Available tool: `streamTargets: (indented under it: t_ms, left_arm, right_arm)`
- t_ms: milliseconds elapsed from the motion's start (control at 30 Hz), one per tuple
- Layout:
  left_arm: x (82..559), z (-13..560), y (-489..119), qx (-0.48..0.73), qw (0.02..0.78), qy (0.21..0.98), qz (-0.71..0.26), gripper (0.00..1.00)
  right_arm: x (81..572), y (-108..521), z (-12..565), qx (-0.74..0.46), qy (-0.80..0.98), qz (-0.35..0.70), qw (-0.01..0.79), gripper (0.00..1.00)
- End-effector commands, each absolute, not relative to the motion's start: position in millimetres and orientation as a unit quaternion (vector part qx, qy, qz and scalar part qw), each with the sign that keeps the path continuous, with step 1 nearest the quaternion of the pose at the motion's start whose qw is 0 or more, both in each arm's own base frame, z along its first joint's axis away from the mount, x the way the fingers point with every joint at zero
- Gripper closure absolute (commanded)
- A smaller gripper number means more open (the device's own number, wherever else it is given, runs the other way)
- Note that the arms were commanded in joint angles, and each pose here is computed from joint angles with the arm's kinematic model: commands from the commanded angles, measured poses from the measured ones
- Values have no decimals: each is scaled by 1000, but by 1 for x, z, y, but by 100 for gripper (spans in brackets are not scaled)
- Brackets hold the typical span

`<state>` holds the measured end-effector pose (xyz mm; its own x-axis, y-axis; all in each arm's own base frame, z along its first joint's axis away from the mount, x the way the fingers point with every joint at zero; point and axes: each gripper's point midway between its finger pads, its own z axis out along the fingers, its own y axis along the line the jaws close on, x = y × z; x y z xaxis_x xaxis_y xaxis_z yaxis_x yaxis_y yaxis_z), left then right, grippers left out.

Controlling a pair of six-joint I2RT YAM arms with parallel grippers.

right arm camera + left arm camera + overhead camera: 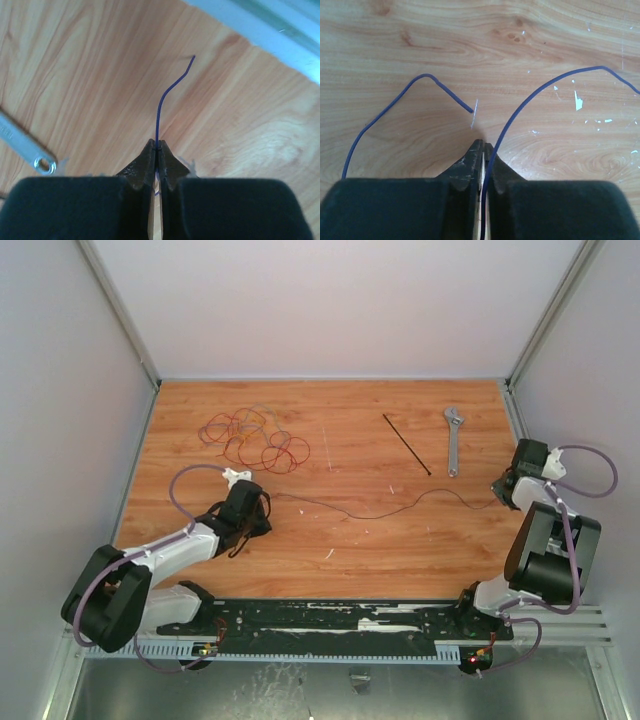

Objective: Zip-tie the wires
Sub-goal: Straighten the cable at the center of the board.

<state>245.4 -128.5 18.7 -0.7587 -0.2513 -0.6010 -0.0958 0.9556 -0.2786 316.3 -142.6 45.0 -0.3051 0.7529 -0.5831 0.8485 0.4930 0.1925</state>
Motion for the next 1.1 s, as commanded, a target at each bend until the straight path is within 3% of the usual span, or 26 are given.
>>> streamTargets:
  t_ms: [0,100,233,367,533,600,833,1067]
  left_arm:
    - [239,2,-114,-99,311,942,-73,85]
    - [239,0,-112,-100,310,943,-67,72]
    - [241,3,-111,-103,317,941,-66,54]
    - [242,10,-112,-104,322,938,-70,38]
    - [242,18,-115,-108,325,936,-84,11]
    - [242,21,-114,-111,329,934,-83,2]
    - [252,49,-114,-120,360,921,-89,2]
    - [284,138,-123,-102,444,881,-129,2]
  right_arm:
    - [325,-122,45,469,818,-9,332,100]
    - [319,-123,44,464,821,-17,332,86]
    - [317,-122,52,457,822,-17,339,57]
    - [318,-116,69,440,824,-2,358,38]
    - [316,-112,93,420,822,5,384,4]
    - [316,-110,105,408,821,11,400,1]
    - [326,-90,141,354,817,63,451,1]
    - [342,-45,180,244,816,100,515,1]
